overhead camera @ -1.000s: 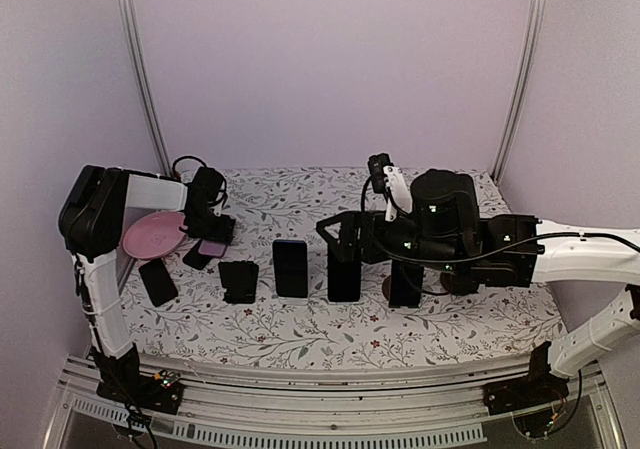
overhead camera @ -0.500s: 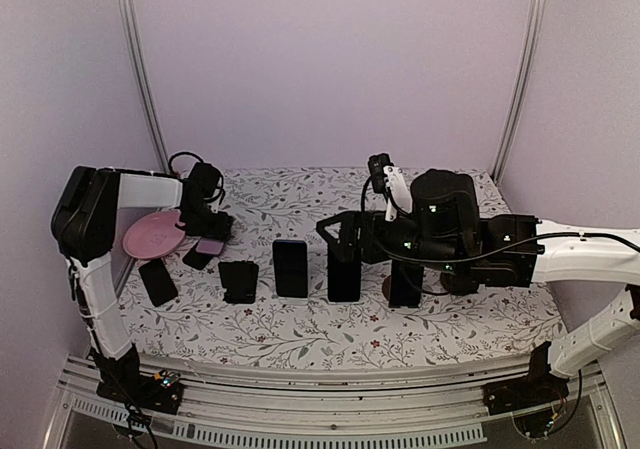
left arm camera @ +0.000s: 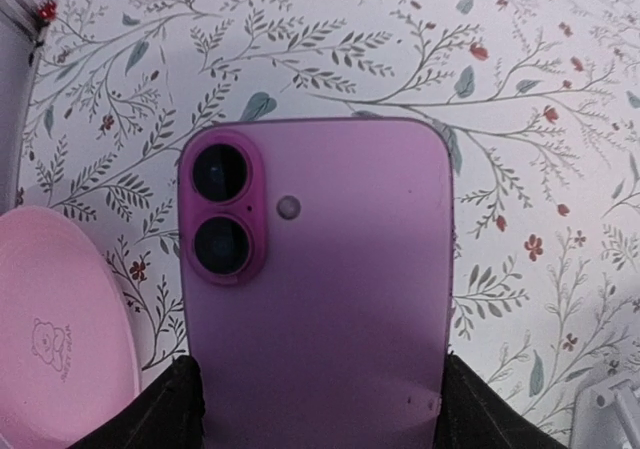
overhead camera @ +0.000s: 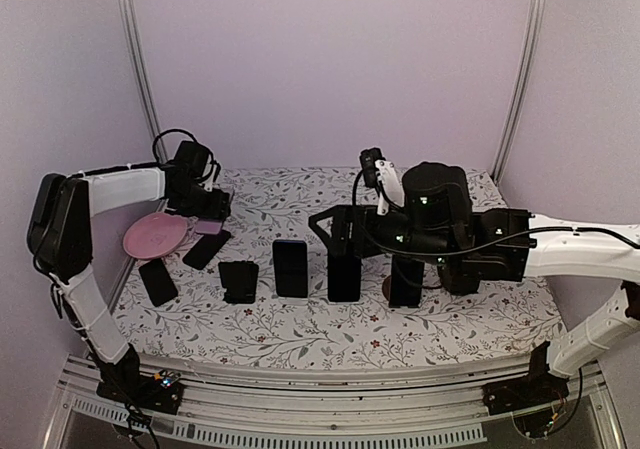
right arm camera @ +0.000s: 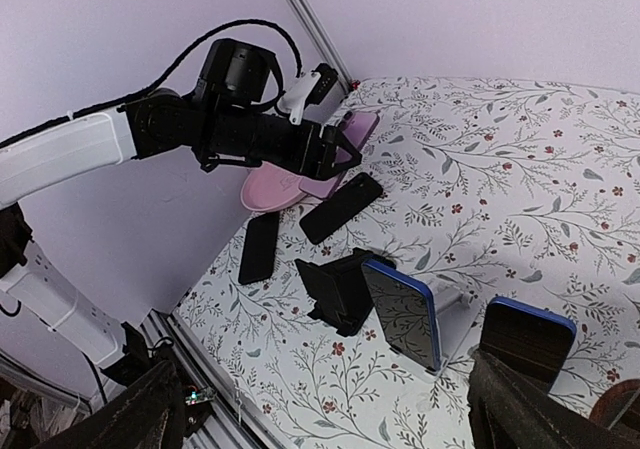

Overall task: Place the phone on the phone stand
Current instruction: Pick up the phone from the phone, then pass from the left arm to the right

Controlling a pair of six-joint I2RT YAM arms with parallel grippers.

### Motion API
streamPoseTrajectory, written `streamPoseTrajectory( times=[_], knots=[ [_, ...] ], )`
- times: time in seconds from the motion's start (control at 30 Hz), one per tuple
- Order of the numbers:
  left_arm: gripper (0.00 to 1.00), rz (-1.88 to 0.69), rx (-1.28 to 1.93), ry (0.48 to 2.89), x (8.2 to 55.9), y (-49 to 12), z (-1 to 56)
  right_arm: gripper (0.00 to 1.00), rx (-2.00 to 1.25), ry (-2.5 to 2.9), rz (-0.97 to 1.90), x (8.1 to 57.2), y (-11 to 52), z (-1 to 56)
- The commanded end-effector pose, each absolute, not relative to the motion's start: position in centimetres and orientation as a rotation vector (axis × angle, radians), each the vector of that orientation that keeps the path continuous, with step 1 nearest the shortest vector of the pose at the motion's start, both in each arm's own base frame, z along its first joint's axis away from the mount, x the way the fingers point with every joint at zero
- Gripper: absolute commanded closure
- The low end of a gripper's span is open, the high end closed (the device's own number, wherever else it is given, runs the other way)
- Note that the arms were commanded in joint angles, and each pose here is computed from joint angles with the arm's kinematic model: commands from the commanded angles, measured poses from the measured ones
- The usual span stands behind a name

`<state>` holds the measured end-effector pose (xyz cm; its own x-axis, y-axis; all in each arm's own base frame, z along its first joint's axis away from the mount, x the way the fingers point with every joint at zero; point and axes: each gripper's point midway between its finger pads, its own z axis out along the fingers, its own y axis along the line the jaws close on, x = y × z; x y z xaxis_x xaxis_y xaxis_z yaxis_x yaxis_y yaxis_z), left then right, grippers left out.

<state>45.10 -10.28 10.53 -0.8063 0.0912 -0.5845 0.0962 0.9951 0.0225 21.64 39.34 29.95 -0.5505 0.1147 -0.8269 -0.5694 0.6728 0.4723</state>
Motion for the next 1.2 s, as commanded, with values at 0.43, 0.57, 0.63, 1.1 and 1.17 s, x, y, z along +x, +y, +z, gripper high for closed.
streamPoseTrajectory(
  times=[0.43, 0.57, 0.63, 1.1, 1.17],
  knots=[
    [0.50, -0.309, 0.503, 2.061, 39.6, -22.1, 26.0, 0.01, -0.362, 1.868, 1.196, 28.2, 43.4, 34.6],
    [0.51, -0.406, 0.589, 1.969, 36.9, -24.7, 28.0, 0.02, -0.343, 1.886, 1.213, 29.3, 43.9, 33.7],
    [0.51, -0.446, 0.631, 1.928, 35.5, -25.8, 28.7, 0.02, -0.330, 1.892, 1.225, 29.8, 44.1, 33.4],
    [0.51, -0.542, 0.824, 1.787, 29.3, -32.4, 29.6, 0.13, -0.240, 1.922, 1.266, 31.2, 45.2, 31.4],
    [0.51, -0.537, 0.837, 1.787, 29.1, -32.9, 29.3, 0.20, -0.218, 1.914, 1.284, 31.1, 45.0, 31.5]
  ],
)
